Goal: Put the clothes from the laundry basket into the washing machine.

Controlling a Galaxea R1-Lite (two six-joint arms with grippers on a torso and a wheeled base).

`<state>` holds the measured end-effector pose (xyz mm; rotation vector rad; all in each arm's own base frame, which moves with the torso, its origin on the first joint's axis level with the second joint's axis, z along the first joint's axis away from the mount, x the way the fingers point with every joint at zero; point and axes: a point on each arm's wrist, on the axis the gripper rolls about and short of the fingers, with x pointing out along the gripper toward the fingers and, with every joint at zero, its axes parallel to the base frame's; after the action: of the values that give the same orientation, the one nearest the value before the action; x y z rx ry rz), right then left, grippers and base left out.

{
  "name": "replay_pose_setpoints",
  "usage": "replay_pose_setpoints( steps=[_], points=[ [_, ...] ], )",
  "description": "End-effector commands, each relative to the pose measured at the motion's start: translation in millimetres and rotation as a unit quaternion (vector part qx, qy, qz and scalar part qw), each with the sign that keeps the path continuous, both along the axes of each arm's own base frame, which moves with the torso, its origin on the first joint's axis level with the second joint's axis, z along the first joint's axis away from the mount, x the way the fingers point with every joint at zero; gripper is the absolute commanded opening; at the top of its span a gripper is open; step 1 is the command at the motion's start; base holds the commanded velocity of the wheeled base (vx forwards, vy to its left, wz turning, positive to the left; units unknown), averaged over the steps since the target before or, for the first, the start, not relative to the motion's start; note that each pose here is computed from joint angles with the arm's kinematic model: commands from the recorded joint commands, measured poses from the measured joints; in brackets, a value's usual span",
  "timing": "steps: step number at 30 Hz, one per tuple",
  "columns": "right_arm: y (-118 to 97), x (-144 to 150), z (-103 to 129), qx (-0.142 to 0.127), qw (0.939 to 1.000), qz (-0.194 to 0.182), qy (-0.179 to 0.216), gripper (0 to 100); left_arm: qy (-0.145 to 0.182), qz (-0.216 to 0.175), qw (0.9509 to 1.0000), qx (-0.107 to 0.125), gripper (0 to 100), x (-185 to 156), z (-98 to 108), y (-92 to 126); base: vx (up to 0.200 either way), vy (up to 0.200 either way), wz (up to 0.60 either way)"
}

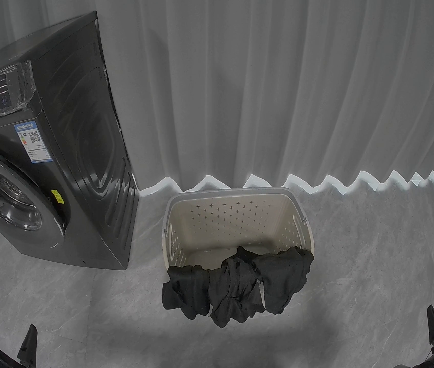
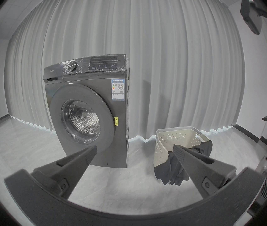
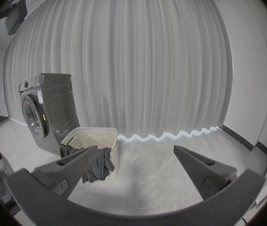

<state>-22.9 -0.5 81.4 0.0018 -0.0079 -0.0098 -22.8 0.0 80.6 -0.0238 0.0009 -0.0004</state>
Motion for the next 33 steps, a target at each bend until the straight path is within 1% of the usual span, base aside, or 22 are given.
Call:
replay_pose_setpoints(
  steps=[1,28,33],
  points=[
    [0.0,0.1,-5.2,0.0,1.0,0.0,0.0,100,0.0,0.0,1.0,0.0,100,-0.1,-4.8,0.0,0.2,0.0,0.0],
    [0.0,0.1,-5.3,0.0,1.0,0.001,0.001,100,0.0,0.0,1.0,-0.001,100,-0.1,-4.8,0.0,0.0,0.0,0.0],
    [0.0,0.1,-5.3,0.0,1.0,0.001,0.001,100,0.0,0.0,1.0,-0.001,100,-0.1,-4.8,0.0,0.2,0.0,0.0]
  ],
)
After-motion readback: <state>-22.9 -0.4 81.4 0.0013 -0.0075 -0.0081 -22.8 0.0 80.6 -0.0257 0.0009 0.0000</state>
